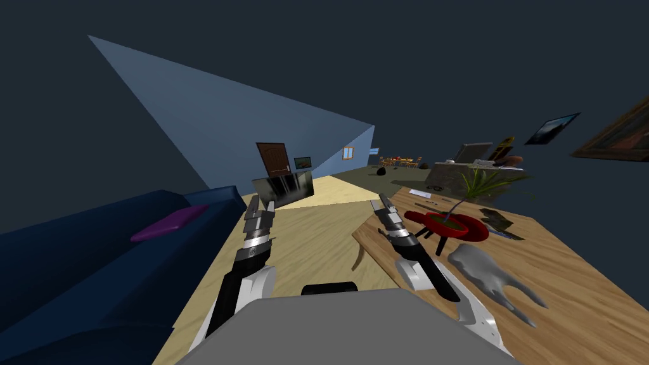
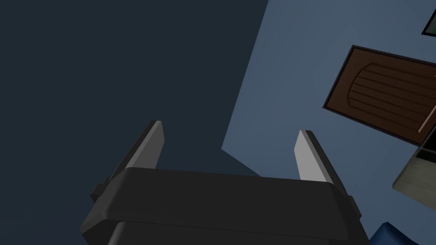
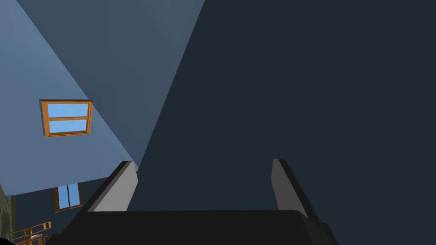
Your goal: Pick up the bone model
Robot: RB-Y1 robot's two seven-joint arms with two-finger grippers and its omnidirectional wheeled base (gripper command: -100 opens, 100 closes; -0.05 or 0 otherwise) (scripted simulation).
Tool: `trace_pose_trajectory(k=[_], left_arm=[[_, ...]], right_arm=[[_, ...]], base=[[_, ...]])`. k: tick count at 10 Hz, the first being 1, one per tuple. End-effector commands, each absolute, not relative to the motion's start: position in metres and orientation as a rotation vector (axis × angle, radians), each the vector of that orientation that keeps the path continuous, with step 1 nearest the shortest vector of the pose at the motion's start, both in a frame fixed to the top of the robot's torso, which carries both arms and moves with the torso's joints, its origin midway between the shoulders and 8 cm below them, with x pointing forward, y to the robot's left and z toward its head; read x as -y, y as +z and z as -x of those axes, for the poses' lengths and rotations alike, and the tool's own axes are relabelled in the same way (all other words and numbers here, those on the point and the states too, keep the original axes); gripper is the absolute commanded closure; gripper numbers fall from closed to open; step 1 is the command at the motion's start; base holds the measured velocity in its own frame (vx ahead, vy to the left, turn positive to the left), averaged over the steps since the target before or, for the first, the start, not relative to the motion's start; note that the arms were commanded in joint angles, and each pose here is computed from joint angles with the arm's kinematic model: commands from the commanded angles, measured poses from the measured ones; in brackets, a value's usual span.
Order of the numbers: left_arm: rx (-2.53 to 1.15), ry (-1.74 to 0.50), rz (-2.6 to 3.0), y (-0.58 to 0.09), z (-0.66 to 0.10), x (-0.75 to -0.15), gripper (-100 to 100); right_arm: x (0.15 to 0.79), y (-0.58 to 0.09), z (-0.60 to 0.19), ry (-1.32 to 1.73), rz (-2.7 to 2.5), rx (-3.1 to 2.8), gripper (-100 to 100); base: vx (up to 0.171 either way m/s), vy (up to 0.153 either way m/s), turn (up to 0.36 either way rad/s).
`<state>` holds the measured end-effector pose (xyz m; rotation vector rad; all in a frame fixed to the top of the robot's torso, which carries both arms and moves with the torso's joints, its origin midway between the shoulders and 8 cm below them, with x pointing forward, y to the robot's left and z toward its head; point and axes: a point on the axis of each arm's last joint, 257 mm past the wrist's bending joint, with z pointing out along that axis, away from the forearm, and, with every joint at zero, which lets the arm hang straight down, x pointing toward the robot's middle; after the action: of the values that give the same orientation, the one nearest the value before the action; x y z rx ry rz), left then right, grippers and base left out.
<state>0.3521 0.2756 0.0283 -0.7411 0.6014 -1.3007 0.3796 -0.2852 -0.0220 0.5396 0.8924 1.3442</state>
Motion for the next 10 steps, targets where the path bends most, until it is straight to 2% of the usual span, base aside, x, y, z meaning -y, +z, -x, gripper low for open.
trace_pose_trajectory(k=[1,10], left_arm=[[-0.601,-1.301,0.741,0.028,-0.352,-0.276,0],[-0.601,-1.301,0.741,0.028,-0.352,-0.276,0]], right_arm=[[0.292,-0.036,-0.389,1.338,-0.555,-0.950,-100],[0.328,-0.084,-0.421,1.246,-0.544,-1.216,-100]], base=[[0.025,0.029,0.218],[0.028,0.010,0.139]])
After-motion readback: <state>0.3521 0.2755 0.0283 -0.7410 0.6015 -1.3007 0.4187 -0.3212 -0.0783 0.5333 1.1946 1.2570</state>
